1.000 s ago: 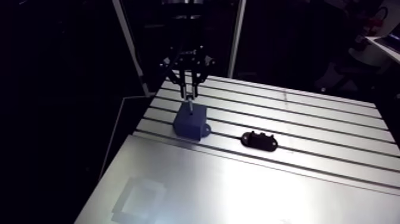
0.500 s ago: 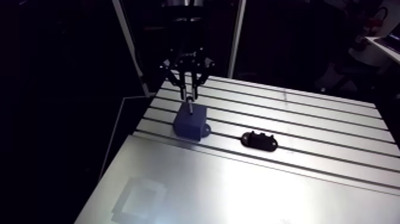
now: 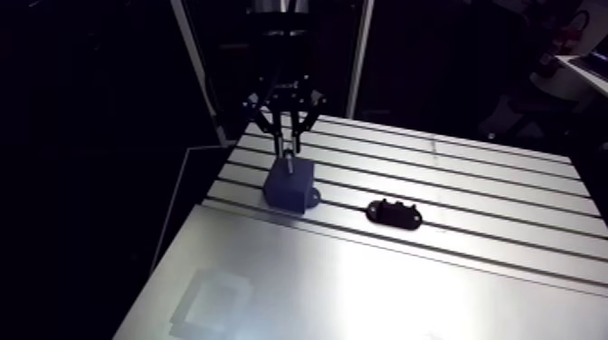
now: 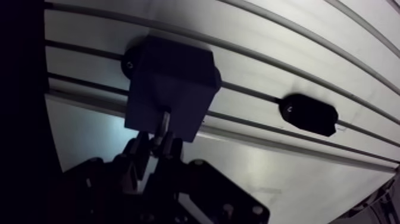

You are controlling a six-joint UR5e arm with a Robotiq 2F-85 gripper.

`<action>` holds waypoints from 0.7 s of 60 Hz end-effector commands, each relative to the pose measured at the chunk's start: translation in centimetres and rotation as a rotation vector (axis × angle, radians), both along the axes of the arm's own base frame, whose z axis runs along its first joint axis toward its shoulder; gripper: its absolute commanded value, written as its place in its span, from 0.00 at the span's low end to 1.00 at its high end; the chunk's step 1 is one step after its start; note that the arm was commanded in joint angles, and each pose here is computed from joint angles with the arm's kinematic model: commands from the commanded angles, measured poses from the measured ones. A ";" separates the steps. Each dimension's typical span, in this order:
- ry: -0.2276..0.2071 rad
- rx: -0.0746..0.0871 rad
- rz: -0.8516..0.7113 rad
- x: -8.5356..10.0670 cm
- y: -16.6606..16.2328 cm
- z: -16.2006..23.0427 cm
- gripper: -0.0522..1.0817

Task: Pick up the M10 bolt and insert it into the hole until fully seated.

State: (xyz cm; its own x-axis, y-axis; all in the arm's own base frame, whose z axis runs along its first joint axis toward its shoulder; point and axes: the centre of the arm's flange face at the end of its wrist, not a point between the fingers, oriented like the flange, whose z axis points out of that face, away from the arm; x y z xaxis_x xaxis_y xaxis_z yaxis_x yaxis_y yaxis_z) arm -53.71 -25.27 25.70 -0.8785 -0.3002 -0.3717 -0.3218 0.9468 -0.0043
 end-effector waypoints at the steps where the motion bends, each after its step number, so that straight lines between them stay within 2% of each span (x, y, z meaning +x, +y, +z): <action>1: -0.002 0.000 0.000 0.1 0.0 -0.1 1.00; 42: 0.001 -0.001 0.000 -0.1 0.1 -0.2 1.00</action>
